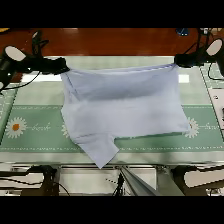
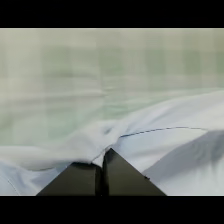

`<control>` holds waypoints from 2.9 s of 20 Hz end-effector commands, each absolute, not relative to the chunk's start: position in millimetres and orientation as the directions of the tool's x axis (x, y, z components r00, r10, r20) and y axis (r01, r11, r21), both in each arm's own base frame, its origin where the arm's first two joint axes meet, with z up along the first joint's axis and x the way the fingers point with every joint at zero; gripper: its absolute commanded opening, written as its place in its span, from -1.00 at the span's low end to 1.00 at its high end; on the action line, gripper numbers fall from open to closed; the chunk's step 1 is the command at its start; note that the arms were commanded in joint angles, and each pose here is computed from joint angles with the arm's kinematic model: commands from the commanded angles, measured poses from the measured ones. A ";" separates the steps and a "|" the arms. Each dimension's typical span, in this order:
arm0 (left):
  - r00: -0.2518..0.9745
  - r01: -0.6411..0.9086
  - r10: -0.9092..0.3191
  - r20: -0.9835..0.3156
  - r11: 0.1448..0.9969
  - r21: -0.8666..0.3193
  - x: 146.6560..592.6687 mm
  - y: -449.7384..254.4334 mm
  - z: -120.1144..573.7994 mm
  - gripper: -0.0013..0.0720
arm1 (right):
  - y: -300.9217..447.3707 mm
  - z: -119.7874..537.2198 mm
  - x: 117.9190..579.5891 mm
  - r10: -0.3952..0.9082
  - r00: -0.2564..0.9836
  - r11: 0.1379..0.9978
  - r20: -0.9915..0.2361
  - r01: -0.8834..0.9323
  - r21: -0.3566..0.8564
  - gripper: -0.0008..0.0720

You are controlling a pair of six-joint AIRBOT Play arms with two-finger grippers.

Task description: Fold the shirts.

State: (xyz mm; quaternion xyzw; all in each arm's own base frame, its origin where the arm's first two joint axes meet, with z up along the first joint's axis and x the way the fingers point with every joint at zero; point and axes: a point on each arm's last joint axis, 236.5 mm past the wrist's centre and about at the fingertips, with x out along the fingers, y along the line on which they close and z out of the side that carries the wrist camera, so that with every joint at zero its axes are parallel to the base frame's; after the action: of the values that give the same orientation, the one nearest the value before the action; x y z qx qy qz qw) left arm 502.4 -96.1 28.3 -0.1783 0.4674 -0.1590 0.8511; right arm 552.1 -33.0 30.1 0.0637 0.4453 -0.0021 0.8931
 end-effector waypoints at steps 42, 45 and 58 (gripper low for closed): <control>-0.057 -0.233 -0.672 -0.738 0.728 -0.645 149.5 -139.8 -62.1 0.51 | -70.2 59.0 359.8 0.237 0.214 0.952 -0.948 0.141 0.270 0.40; -0.036 -0.245 -0.648 -0.761 0.744 -0.622 151.7 -145.0 -78.9 0.51 | -75.2 59.9 371.1 0.216 0.261 0.956 -0.941 0.138 0.258 0.40; -0.051 -0.248 -0.625 -0.779 0.763 -0.596 163.7 -189.0 -128.5 -0.90 | -96.3 58.1 368.5 0.169 0.268 0.959 -0.948 0.176 0.221 0.40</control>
State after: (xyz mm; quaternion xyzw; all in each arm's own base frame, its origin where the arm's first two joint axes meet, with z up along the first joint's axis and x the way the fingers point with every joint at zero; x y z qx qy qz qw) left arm 161.0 -187.1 -119.5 -0.3230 0.7131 -0.1518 0.6034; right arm 377.2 -83.1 61.0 0.1458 0.5947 0.0145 0.7905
